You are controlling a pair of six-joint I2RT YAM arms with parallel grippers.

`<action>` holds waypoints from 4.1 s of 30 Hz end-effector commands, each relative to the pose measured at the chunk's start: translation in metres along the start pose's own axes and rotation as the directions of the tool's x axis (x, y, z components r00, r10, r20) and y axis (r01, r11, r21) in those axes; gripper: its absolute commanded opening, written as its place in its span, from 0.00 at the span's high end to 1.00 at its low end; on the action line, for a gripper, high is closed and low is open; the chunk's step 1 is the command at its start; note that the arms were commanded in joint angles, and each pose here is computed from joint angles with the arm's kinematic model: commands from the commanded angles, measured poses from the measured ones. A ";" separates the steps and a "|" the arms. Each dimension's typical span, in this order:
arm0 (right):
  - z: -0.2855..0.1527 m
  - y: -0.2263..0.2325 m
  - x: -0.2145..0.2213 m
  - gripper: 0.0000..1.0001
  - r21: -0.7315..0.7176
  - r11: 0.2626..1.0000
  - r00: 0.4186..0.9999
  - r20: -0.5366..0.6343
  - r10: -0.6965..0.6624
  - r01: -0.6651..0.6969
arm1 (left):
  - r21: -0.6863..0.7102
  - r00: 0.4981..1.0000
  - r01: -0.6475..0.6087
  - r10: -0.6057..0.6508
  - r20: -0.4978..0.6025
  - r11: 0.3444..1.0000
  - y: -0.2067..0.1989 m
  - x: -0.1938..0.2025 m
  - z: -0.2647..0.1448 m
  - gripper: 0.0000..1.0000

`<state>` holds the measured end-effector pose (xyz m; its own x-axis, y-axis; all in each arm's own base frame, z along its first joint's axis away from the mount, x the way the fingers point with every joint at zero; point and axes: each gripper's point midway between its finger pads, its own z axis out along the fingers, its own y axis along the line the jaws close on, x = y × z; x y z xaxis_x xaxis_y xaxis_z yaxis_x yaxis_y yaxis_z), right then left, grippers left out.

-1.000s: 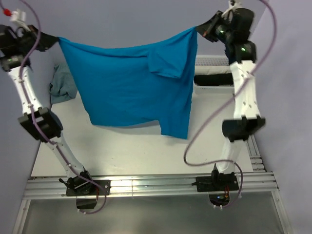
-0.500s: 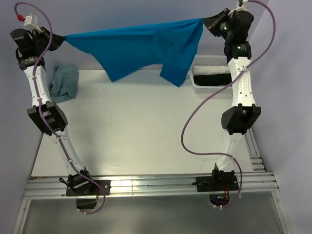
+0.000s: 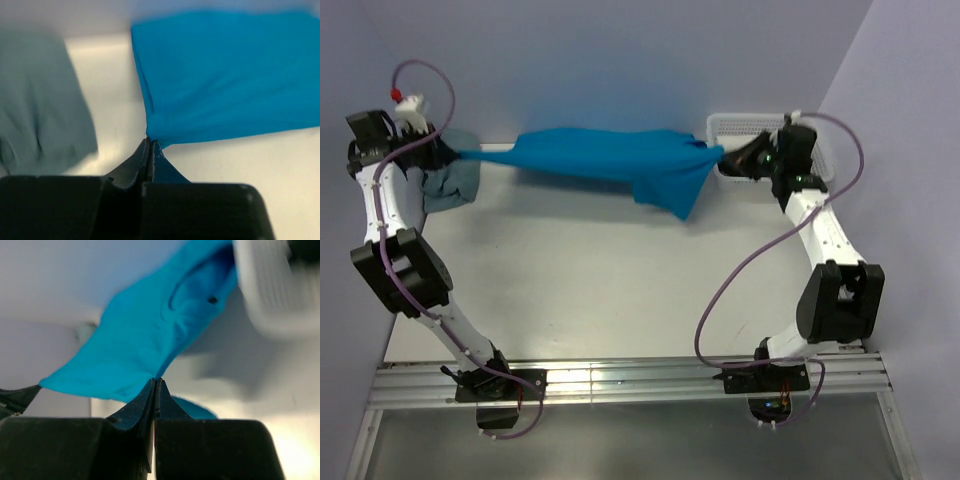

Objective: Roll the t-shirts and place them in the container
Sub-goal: Flatten the tshirt, then fold the tshirt

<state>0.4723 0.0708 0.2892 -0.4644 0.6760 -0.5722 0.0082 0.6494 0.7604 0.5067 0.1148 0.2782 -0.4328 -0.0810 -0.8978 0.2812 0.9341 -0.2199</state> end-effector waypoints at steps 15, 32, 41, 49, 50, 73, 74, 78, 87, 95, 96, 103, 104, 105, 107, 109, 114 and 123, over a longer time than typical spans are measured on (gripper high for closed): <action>-0.091 -0.148 0.160 1.00 0.354 0.935 0.988 -0.151 0.038 0.018 | 0.069 0.796 -0.185 0.191 -0.575 0.980 -0.018 0.284 -0.120 1.00; -0.061 -0.141 0.122 0.46 0.377 0.909 0.982 -0.132 -0.136 0.176 | 0.096 0.837 -0.125 0.157 -0.524 0.987 -0.025 0.245 -0.049 1.00; -0.111 -0.104 0.197 0.47 0.272 0.924 0.954 -0.204 -0.218 0.270 | 0.076 0.831 -0.098 0.124 -0.543 0.992 -0.020 0.242 -0.036 1.00; -0.109 -0.114 0.261 0.48 0.214 0.942 0.938 -0.290 -0.190 0.257 | 0.086 0.827 -0.098 0.129 -0.547 0.991 -0.023 0.242 -0.038 1.00; -0.107 -0.111 0.267 0.48 0.204 0.942 0.933 -0.302 -0.198 0.266 | 0.088 0.826 -0.098 0.130 -0.548 0.991 -0.024 0.242 -0.038 1.00; -0.124 -0.120 0.279 1.00 0.279 0.936 0.946 -0.298 -0.129 0.216 | 0.103 0.804 -0.156 0.187 -0.565 0.982 -0.035 0.245 -0.058 1.00; -0.133 -0.111 0.271 1.00 0.257 0.946 0.955 -0.267 -0.129 0.200 | 0.109 0.800 -0.159 0.193 -0.568 0.981 -0.037 0.245 -0.061 1.00; -0.172 -0.117 0.271 1.00 0.310 0.937 0.959 -0.275 -0.074 0.161 | 0.129 0.781 -0.192 0.231 -0.580 0.973 -0.045 0.252 -0.075 1.00; -0.207 -0.138 0.313 1.00 0.323 0.943 0.924 -0.380 0.051 0.080 | 0.186 0.735 -0.229 0.295 -0.610 0.956 -0.060 0.273 -0.099 1.00; -0.189 -0.131 0.295 1.00 0.381 0.912 0.926 -0.378 0.005 0.150 | 0.158 0.807 -0.160 0.221 -0.548 0.975 -0.050 0.232 -0.064 1.00; -0.182 -0.120 0.284 1.00 0.367 0.914 0.930 -0.367 -0.027 0.172 | 0.157 0.813 -0.157 0.218 -0.540 0.975 -0.049 0.227 -0.058 1.00; -0.118 -0.110 0.259 1.00 0.388 0.885 0.898 -0.435 -0.069 0.256 | 0.177 0.839 -0.143 0.214 -0.500 0.974 -0.062 0.197 0.005 1.00; -0.109 -0.110 0.253 1.00 0.386 0.888 0.902 -0.427 -0.068 0.250 | 0.167 0.834 -0.118 0.189 -0.518 0.979 -0.063 0.203 0.015 1.00; -0.100 -0.111 0.239 1.00 0.394 0.886 0.910 -0.408 -0.071 0.246 | 0.159 0.847 -0.134 0.196 -0.494 0.978 -0.060 0.193 0.024 1.00; -0.085 -0.122 0.238 1.00 0.411 0.874 0.898 -0.436 -0.060 0.258 | 0.136 0.853 -0.110 0.163 -0.496 0.985 -0.056 0.191 0.039 1.00; -0.068 -0.132 0.230 1.00 0.443 0.862 0.898 -0.439 -0.033 0.248 | 0.110 0.859 -0.105 0.146 -0.491 0.988 -0.050 0.189 0.050 1.00; -0.043 -0.152 0.227 0.91 0.500 0.829 0.900 -0.435 -0.012 0.253 | 0.038 0.844 -0.088 0.095 -0.528 0.995 -0.032 0.205 0.074 1.00; -0.046 -0.167 0.208 0.76 0.567 0.788 0.932 -0.361 -0.024 0.240 | -0.055 0.839 -0.091 0.047 -0.541 0.994 -0.012 0.215 0.085 1.00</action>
<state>0.3130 0.0993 0.0330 -0.8141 0.4661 -0.3463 0.3896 0.8807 0.2692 0.4599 0.0481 0.0397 -0.8457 0.1795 -0.5025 0.3009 0.9381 -0.1714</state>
